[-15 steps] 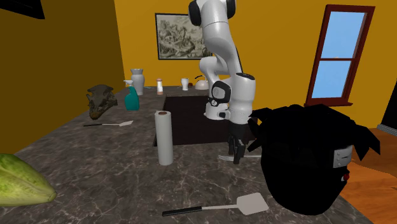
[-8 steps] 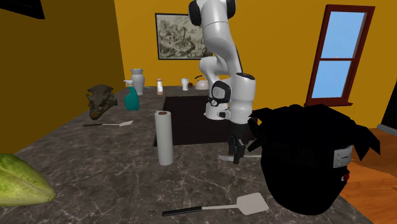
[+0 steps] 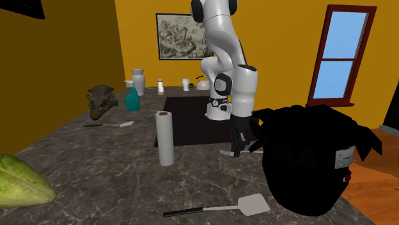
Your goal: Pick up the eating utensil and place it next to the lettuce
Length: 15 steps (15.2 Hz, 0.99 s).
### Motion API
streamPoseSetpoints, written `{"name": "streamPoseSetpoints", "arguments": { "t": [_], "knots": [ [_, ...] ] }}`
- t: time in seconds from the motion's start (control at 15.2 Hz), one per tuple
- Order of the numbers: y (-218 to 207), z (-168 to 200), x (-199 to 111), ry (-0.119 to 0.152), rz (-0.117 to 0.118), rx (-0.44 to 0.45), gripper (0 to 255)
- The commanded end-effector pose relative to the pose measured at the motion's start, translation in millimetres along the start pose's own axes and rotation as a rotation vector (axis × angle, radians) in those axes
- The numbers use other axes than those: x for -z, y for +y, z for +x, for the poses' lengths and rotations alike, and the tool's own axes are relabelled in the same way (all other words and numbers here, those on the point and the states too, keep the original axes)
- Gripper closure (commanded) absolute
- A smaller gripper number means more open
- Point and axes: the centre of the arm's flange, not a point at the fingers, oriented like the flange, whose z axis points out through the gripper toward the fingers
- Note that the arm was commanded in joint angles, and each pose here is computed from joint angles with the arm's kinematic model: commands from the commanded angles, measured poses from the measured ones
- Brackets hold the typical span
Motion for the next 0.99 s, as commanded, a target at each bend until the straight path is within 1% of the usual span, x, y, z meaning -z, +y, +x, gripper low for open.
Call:
{"name": "streamPoseSetpoints", "arguments": {
  "t": [0.0,0.92],
  "knots": [
    [-0.1,0.6,10.4,0.0,-0.001,0.0,255],
    [-1.6,5.5,84.2,0.0,-0.001,0.0,255]
  ]
}}
